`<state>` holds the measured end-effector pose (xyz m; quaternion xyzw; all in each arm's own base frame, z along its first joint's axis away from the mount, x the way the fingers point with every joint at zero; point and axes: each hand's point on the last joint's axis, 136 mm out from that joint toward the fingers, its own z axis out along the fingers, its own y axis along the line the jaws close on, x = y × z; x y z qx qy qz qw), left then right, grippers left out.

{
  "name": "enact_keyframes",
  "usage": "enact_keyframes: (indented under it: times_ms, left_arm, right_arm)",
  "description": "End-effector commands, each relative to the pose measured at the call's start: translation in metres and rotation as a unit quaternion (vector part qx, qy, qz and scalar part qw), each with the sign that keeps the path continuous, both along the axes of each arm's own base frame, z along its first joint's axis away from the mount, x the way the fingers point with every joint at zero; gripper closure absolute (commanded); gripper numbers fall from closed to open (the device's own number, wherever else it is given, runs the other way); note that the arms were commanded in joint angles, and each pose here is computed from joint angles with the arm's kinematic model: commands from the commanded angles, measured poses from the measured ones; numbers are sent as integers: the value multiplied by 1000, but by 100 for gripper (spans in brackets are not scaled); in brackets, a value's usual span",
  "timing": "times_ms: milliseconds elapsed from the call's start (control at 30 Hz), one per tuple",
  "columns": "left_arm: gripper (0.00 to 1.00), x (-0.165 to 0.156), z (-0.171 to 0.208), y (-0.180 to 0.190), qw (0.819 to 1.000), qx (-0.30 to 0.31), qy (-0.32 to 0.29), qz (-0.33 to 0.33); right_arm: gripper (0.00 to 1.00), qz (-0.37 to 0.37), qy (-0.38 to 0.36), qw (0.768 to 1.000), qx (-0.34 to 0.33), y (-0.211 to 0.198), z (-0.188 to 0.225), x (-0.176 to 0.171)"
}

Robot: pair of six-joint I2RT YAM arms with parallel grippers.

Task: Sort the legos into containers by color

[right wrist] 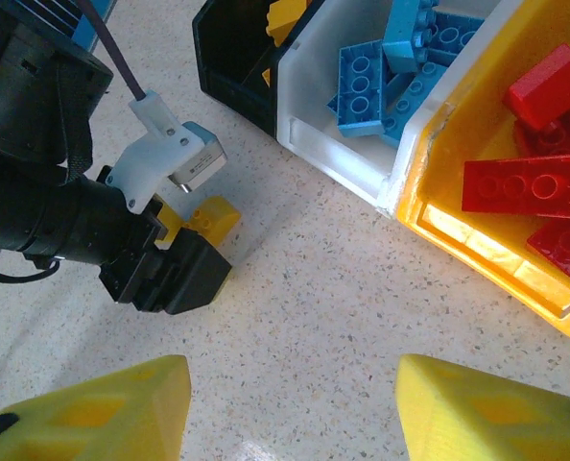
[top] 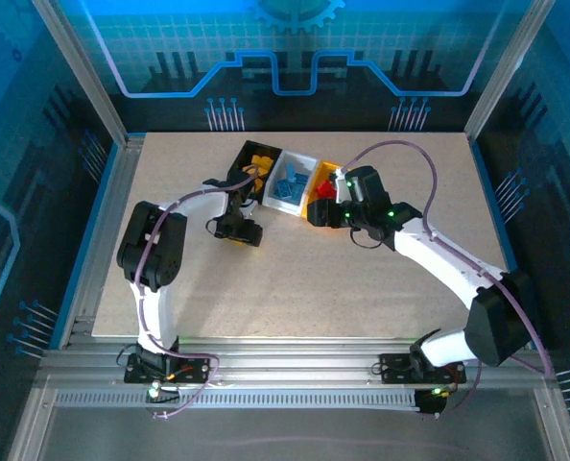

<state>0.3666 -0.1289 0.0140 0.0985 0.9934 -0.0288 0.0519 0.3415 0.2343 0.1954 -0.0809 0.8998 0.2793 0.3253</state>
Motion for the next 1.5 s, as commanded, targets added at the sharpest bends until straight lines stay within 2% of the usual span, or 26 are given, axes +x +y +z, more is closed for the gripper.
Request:
enact_keyframes:
  times_ms: [0, 200, 267, 367, 433, 633, 767, 833, 900, 1000, 1100, 1267, 1467]
  left_arm:
    - [34, -1, -13, 19, 998, 53, 22, 17]
    - [54, -2, -22, 20, 997, 65, 42, 14]
    - [58, -1, -22, 20, 997, 65, 42, 14]
    - [69, -3, -22, 20, 997, 64, 48, 14]
    - [73, -5, -21, 19, 997, 60, 50, 14]
    - [74, -10, -6, 16, 998, 34, 49, 35]
    - [74, -7, 26, 2, 997, -54, 18, 60]
    - [74, 0, 48, -6, 990, -117, -3, 81]
    - [74, 14, 74, -10, 976, -183, -30, 117]
    - [74, 40, 111, -8, 950, -253, -64, 173]
    - [73, 69, 144, -13, 926, -305, -97, 201]
    - [71, 117, 178, -20, 903, -341, -135, 225]
    - [71, 172, 168, -28, 889, -358, -130, 252]
  right_arm:
    - [40, -2, -14, 1000, 16, 3, 13, 2]
    - [40, 1, -11, 1000, 21, 8, 12, 6]
    - [40, 3, -12, 1000, 21, 10, 13, 8]
    - [40, 6, -12, 1000, 20, 11, 13, 9]
    - [40, 7, -13, 1000, 20, 11, 13, 9]
    - [40, 10, -16, 1000, 14, 9, 12, 8]
    - [40, 9, -19, 1000, 12, 6, 12, 9]
    - [40, 8, -19, 1000, 13, 4, 11, 10]
    - [40, 6, -17, 1000, 14, 2, 8, 9]
    - [40, 5, -16, 1000, 17, 0, 5, 7]
    - [40, 1, -15, 1000, 16, -5, 3, 4]
    - [40, -13, -17, 1000, 13, -19, 1, -7]
    - [39, -39, -12, 999, 8, -39, -5, -27]
